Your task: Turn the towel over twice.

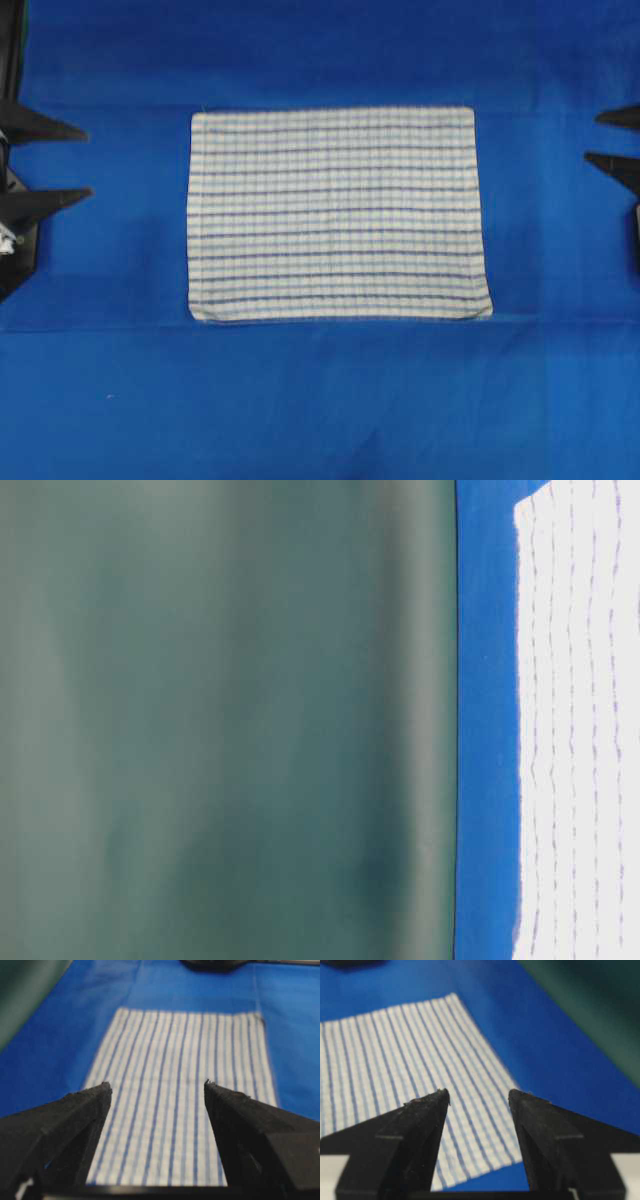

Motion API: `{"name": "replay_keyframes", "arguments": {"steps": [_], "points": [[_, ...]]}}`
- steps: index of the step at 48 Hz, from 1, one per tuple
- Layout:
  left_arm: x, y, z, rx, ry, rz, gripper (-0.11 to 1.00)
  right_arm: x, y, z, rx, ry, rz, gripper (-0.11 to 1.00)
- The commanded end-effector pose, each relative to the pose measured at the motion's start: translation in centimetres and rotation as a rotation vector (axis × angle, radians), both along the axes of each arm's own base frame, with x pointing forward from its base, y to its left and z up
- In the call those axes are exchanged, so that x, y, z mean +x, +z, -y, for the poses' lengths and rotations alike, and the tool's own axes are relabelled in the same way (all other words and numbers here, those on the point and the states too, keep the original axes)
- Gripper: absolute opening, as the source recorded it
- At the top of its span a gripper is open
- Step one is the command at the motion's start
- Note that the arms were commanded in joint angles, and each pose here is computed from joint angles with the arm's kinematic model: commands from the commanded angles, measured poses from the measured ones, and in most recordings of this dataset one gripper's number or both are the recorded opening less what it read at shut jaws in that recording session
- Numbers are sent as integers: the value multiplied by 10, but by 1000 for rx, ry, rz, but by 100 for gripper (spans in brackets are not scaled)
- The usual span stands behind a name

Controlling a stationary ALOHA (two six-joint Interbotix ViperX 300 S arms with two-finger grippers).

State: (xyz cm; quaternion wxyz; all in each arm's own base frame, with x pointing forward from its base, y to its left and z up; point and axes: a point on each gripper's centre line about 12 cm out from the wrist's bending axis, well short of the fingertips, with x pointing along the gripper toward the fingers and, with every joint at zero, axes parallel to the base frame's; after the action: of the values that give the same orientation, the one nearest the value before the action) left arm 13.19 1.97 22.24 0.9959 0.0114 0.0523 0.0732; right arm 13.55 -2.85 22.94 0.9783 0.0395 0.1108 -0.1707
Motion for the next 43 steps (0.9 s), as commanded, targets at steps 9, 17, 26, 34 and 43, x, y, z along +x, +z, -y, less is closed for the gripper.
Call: {"name": "replay_keyframes", "arguments": {"steps": [9, 17, 26, 34, 43], "points": [[0, -1, -1, -1, 4, 11, 70, 0, -1, 0, 16, -1, 8, 55], [0, -1, -1, -1, 4, 11, 70, 0, -2, 0, 15, -2, 7, 55], [0, -1, -1, -1, 4, 11, 70, 0, -2, 0, 16, -2, 6, 55], [0, -1, -1, -1, 4, 11, 70, 0, -2, 0, 16, -2, 5, 55], [0, -1, -1, -2, 4, 10, 70, 0, -2, 0, 16, -2, 5, 55]]}}
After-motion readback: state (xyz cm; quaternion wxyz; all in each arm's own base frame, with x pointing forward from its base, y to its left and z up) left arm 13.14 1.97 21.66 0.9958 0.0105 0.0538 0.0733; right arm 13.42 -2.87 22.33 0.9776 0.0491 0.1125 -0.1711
